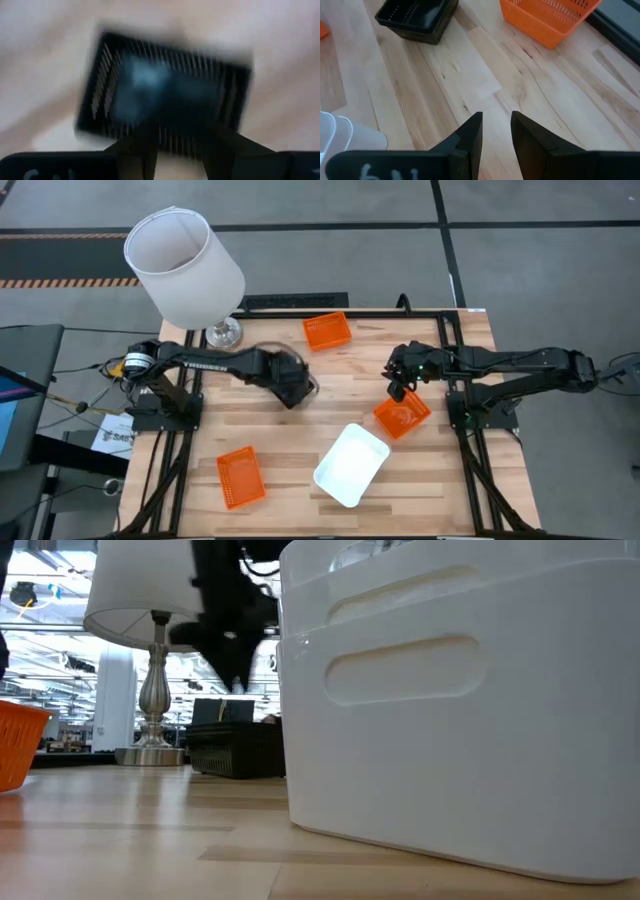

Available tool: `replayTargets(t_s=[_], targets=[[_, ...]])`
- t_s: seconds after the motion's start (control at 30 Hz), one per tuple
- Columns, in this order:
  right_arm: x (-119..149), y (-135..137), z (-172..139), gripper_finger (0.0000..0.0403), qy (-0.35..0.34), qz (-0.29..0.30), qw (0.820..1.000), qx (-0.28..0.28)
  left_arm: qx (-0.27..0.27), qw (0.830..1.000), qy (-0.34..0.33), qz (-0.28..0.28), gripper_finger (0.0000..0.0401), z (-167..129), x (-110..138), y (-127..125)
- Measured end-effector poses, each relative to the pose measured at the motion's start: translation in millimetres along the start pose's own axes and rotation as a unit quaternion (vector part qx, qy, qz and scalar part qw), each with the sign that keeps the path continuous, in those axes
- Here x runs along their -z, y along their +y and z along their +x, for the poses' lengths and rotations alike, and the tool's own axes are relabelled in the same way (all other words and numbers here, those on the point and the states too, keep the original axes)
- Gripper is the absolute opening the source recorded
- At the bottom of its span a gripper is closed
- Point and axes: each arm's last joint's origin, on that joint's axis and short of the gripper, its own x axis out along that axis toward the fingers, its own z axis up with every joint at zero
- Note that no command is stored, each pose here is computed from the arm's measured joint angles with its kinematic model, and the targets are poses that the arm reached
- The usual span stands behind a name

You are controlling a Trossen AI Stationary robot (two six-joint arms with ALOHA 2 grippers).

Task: Stack baskets by color
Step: Stack the bottom orange bin on the top orange bin

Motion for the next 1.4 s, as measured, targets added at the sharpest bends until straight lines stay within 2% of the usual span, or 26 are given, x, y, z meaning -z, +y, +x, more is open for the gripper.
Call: replayTargets(t_s=[0.1,0.2,0.37,0.47,0.6,0.73,0.83,1.03,1.4], targets=[[2,-1,0,0.0124,0.011,0.002,1.000,0.003,-0.020,0.995,0.073,0.063,0.0112,-12,30,-1],[3,-1,0,0.0124,0.014,0.009,1.000,0.004,-0.033,0.991,0.101,0.078,0.0112,-27,58,-6],[2,-1,0,0.0124,0.009,0.013,1.000,0.002,-0.032,0.994,0.099,0.036,0.0112,-48,103,-19],[2,0,0,0.0124,0.008,0.013,1.000,0.002,-0.021,0.993,0.105,0.048,0.0112,-56,126,-24],[1,0,0,0.0124,0.007,0.013,1.000,0.002,-0.009,0.990,0.109,0.095,0.0112,-64,150,-27],[1,0,0,0.0124,0.007,0.013,1.000,0.001,0.001,0.981,0.088,0.171,0.0112,-68,161,-28],[1,0,0,0.0124,0.007,0.015,1.000,0.002,0.000,0.980,0.087,0.176,0.0112,-70,165,-28],[1,0,0,0.0124,0.007,0.022,1.000,0.002,0.001,0.970,0.091,0.224,0.0117,-73,182,-25],[1,0,0,0.0124,0.006,0.029,1.000,0.002,-0.031,0.956,0.133,0.259,0.0209,-37,210,-7]])
